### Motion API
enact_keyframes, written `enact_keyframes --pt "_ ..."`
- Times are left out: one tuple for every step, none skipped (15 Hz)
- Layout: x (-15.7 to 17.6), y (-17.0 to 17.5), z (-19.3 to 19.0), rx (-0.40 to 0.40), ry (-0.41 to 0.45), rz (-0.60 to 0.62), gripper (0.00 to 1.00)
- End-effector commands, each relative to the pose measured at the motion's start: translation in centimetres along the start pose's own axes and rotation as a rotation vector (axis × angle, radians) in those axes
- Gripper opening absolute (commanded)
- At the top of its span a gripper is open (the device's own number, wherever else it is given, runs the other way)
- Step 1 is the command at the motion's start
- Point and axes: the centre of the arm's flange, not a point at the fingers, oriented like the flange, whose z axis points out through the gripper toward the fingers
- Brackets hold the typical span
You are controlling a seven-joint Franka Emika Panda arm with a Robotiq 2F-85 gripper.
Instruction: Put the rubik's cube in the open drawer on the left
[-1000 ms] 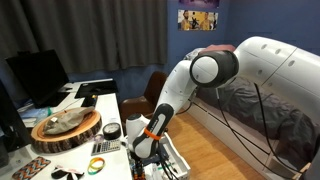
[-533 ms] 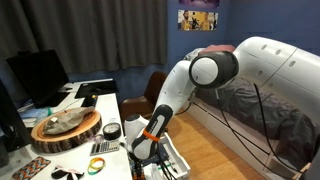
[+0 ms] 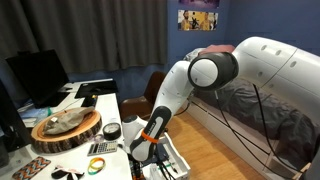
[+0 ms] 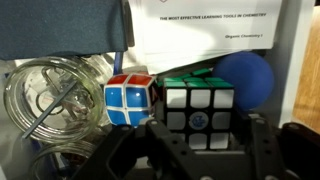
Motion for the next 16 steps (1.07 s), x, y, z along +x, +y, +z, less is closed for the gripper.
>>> enact_keyframes --pt "0.2 -0.6 2.8 0.015 -0.065 -0.016 0.37" --pt "0.2 -0.6 2.8 0.016 -0.068 -0.015 0.37" --pt "0.2 -0.6 2.8 0.014 -0.071 -0.015 0.87" --pt "0.2 -0.7 2.8 0.014 -0.072 -0.015 0.88" --pt "0.2 -0.6 2.7 0.011 -0.074 -0.015 0.93" --pt "0.2 -0.6 2.7 0.01 -0.074 -0.016 0.99" --pt "0.2 -0.6 2.6 0.008 -0.073 -0.018 1.0" --pt "0.1 -0.5 2.5 0.005 -0.072 -0.021 1.0" --pt "0.1 -0.5 2.3 0.003 -0.071 -0.023 1.0" --pt "0.1 -0.4 2.1 0.001 -0.072 -0.028 1.0" --pt "0.0 -0.4 1.8 -0.006 -0.074 -0.035 1.0" --pt "0.0 -0.4 1.3 -0.009 -0.075 -0.045 1.0" --pt "0.0 -0.4 0.9 -0.008 -0.076 -0.056 1.0" --pt "-0.2 -0.4 0.1 -0.007 -0.073 -0.072 1.0" --pt "-0.4 -0.5 -0.6 -0.004 -0.068 -0.094 1.0" --pt "-0.8 -0.6 -1.2 -0.005 -0.056 -0.116 1.0"
